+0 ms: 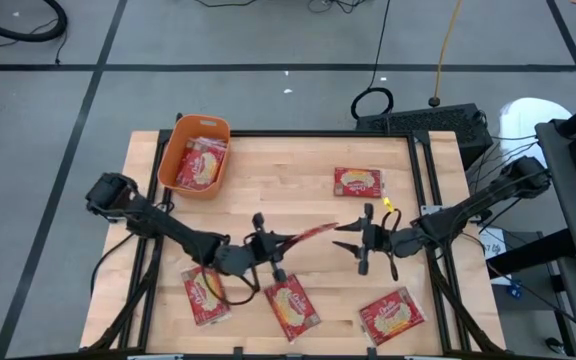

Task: Sort popcorn bags into baskets
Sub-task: Put the red popcorn bag into the orange bin

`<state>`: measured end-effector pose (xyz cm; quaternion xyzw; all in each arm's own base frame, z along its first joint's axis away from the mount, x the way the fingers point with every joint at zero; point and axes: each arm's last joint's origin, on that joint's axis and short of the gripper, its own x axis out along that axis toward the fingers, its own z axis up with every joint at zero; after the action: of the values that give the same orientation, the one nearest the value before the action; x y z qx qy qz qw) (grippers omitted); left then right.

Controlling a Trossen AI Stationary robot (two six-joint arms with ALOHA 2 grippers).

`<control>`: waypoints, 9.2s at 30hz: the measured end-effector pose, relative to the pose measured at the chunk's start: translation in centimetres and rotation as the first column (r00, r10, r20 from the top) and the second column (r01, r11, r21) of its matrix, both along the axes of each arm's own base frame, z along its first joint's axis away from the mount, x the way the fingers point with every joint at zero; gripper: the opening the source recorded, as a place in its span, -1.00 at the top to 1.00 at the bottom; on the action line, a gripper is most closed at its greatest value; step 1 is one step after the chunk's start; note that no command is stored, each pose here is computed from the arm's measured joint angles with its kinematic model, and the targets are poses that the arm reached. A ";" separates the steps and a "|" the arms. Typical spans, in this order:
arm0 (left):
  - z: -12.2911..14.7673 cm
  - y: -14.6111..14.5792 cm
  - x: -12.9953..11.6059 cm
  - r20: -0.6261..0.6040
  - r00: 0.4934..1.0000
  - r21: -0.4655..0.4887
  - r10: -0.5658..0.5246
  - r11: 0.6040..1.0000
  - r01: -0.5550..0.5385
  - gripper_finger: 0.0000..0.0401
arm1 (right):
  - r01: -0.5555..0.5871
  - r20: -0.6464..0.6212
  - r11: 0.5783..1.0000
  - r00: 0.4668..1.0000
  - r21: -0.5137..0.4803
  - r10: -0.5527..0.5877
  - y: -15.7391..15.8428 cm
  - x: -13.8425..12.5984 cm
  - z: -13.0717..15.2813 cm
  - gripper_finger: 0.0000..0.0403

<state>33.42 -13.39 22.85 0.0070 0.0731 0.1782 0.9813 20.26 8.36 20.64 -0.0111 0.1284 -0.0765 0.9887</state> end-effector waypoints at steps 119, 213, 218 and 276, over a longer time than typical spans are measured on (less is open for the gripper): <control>10.4 7.0 -7.5 0.022 0.965 -0.292 -0.263 0.921 0.257 0.92 | -0.158 0.101 0.981 0.984 0.110 0.147 -1.4 0.4 1.7 -0.30; 3.1 34.3 -20.4 -0.895 0.439 -0.389 0.080 0.343 -0.855 0.71 | -0.278 0.156 0.960 0.950 0.024 0.271 -1.0 -1.7 -2.6 -0.27; 3.1 34.3 -20.4 -0.899 0.430 -0.379 0.083 0.344 -0.859 0.67 | -0.278 0.156 0.960 0.950 0.024 0.271 -1.0 -1.7 -2.6 -0.27; 1.5 5.4 -8.8 -0.068 0.997 -0.235 0.046 0.970 -0.061 0.32 | 0.151 -0.521 0.920 0.785 -0.362 -0.334 -8.0 -1.0 -3.2 -0.27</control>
<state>24.60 -8.02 24.32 -0.1065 0.1245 0.1944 0.9671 19.30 0.36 17.44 -0.1670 0.4069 -0.2163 0.8716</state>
